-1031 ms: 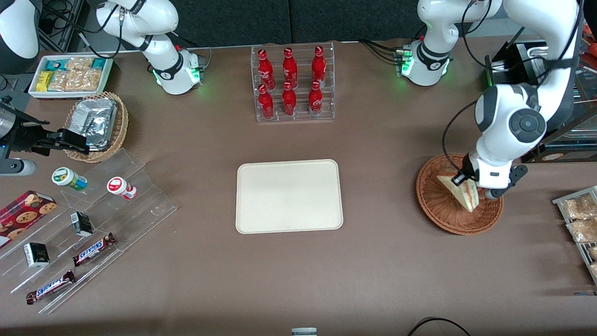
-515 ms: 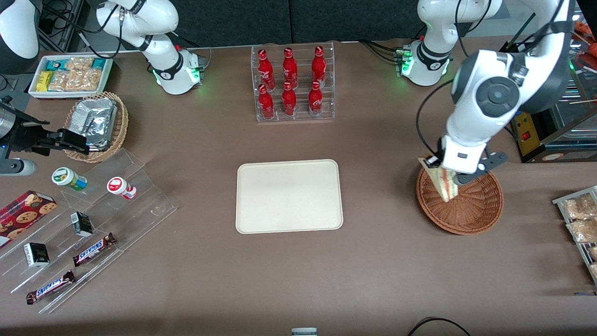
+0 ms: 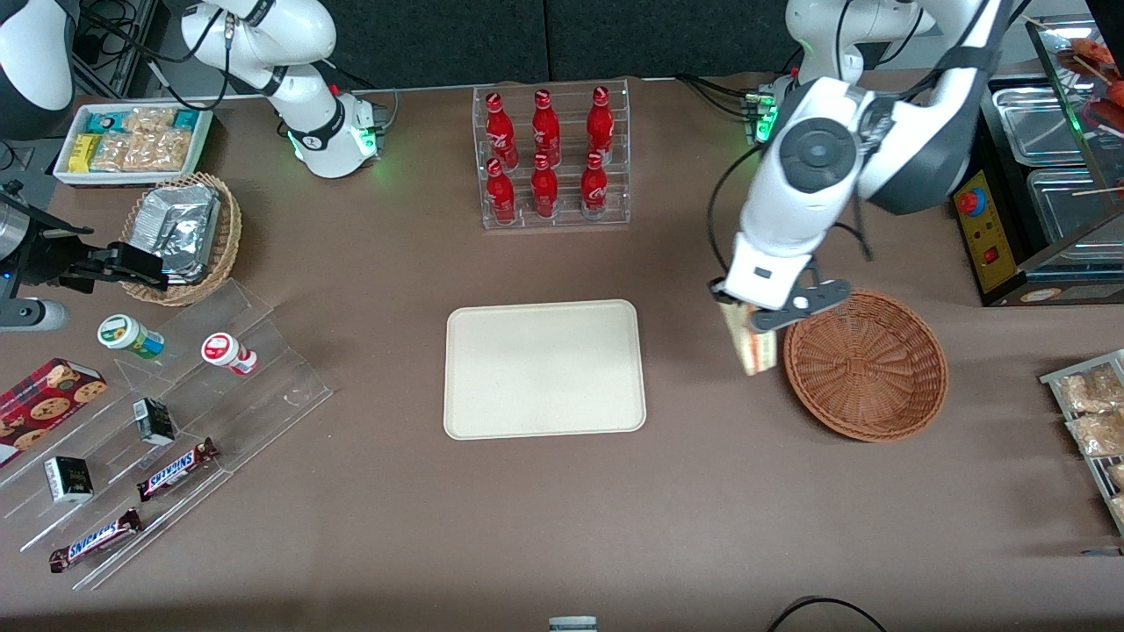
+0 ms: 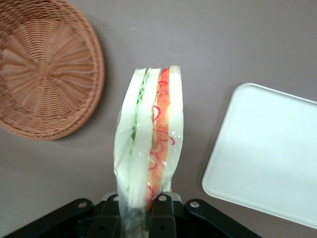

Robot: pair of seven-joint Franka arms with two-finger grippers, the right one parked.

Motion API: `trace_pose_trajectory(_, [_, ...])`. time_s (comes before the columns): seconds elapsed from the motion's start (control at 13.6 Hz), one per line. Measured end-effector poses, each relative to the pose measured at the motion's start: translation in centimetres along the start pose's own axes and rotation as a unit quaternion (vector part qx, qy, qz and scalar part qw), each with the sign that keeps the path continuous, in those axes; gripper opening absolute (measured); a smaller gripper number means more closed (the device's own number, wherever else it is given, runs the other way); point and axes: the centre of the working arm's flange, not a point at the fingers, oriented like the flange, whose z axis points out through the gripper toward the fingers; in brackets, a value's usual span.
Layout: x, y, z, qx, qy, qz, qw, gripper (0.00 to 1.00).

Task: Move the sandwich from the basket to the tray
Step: 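Lift the sandwich and carry it with the left gripper over the tray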

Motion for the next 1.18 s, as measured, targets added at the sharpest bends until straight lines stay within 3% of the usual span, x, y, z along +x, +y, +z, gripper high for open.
trace_pose_trajectory(0.37, [-2.3, 5.8, 2.9, 0.001, 0.0, 0.059, 0.9982, 0.16])
trace_pose_trajectory(0.74, [-6.7, 12.9, 6.8, -0.01, 0.021, 0.083, 0.9963, 0.16])
trace_pose_trajectory(0.88, [-7.3, 15.2, 9.2, -0.005, 0.03, 0.09, 0.9954, 0.16])
trace_pose_trajectory(1.18, [-6.9, 18.6, 13.2, -0.019, 0.028, 0.106, 0.9938, 0.17])
